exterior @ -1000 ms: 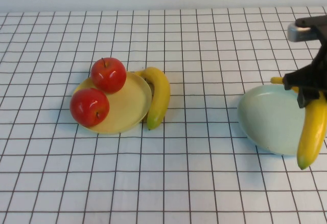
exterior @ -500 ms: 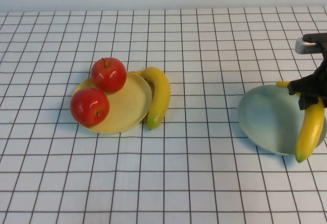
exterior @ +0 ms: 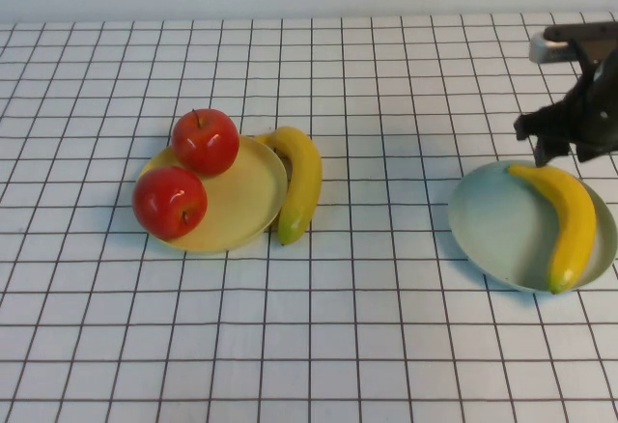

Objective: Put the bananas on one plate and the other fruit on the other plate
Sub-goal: Put another type of fruit in the right plate

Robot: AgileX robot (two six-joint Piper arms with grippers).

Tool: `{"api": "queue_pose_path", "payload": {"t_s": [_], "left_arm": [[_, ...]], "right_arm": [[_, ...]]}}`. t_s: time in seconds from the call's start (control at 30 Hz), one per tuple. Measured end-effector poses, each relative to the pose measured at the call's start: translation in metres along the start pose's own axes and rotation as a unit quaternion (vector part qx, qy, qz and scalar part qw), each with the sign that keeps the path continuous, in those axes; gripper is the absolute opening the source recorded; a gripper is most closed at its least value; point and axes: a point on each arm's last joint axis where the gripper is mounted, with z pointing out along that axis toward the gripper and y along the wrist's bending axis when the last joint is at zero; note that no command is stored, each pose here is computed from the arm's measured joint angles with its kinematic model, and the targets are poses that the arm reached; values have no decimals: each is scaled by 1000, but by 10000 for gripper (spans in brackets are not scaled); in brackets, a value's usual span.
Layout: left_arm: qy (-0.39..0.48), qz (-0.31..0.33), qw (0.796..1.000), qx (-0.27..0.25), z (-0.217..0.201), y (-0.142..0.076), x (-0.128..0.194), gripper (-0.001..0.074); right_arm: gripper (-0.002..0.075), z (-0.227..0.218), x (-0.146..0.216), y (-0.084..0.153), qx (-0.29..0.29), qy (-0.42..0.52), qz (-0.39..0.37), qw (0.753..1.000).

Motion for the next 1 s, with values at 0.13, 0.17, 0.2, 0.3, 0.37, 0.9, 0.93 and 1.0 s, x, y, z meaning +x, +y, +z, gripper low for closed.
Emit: {"api": "queue_pose_path", "payload": {"t_s": [0.13, 0.17, 0.2, 0.3, 0.37, 0.9, 0.93, 1.0], "left_arm": [[0, 0, 1000, 0, 0, 0, 0, 1], [0, 0, 1000, 0, 0, 0, 0, 1], [0, 0, 1000, 0, 0, 0, 0, 1], [0, 0, 1000, 0, 0, 0, 0, 1], [0, 0, 1000, 0, 0, 0, 0, 1], [0, 0, 1000, 0, 0, 0, 0, 1], [0, 0, 1000, 0, 0, 0, 0, 1], [0, 0, 1000, 0, 0, 0, 0, 1]], "right_arm": [[374, -30, -21, 29, -22, -49, -22, 998], [374, -39, -27, 39, -32, -64, -29, 997], [374, -46, -31, 50, -42, -76, -36, 996], [374, -51, -42, 80, -66, -93, -51, 992], [374, -42, -46, 101, -79, -84, -62, 991], [432, 45, -49, 213, -146, -24, -119, 982], [437, 46, -49, 216, -148, -26, -121, 981], [443, 49, -49, 219, -151, -25, -121, 981]]}}
